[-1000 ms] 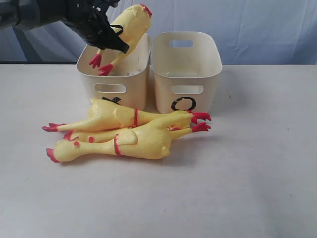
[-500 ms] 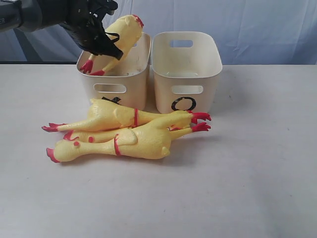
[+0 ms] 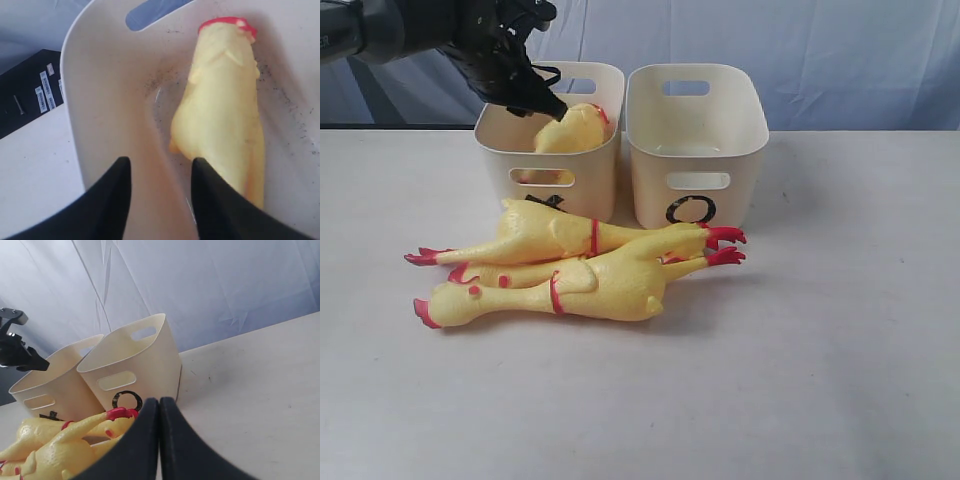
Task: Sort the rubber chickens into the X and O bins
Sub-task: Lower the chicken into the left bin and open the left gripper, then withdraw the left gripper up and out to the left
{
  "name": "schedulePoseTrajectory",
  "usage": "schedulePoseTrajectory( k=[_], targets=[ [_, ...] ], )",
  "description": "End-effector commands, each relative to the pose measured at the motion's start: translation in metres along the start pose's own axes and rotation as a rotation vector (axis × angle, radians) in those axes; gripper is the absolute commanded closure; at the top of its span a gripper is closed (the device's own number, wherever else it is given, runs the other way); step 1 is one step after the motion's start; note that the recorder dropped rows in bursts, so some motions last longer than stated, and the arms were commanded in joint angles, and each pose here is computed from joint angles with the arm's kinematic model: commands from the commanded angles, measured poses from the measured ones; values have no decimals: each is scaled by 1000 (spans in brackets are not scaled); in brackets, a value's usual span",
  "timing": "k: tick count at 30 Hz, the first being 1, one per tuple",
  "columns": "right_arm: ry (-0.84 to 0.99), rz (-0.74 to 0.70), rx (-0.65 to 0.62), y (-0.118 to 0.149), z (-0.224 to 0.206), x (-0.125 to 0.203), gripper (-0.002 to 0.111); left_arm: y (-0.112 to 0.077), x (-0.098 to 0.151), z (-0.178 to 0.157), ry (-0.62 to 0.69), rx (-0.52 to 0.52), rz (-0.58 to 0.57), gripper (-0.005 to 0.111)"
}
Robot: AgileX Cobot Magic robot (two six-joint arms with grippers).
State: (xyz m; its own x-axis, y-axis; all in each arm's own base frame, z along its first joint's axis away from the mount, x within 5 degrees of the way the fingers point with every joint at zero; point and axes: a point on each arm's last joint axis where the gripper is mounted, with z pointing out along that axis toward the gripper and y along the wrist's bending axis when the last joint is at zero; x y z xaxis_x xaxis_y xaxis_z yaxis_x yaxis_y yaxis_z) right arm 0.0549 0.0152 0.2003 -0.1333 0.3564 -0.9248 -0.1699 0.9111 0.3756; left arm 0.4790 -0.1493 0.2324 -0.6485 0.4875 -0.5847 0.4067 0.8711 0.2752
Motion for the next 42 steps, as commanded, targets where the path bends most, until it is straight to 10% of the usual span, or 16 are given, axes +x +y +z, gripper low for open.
schedulePoseTrajectory(
  k=[1, 20, 42],
  targets=[
    [-9, -6, -2, 0, 0, 0, 108, 2, -6, -5, -40, -3, -14, 68],
    [-7, -6, -3, 0, 0, 0, 108, 13, -23, -68, -96, 17, -51, 68],
    [-9, -6, -2, 0, 0, 0, 108, 21, 14, -178, 102, 55, -40, 68]
  ],
)
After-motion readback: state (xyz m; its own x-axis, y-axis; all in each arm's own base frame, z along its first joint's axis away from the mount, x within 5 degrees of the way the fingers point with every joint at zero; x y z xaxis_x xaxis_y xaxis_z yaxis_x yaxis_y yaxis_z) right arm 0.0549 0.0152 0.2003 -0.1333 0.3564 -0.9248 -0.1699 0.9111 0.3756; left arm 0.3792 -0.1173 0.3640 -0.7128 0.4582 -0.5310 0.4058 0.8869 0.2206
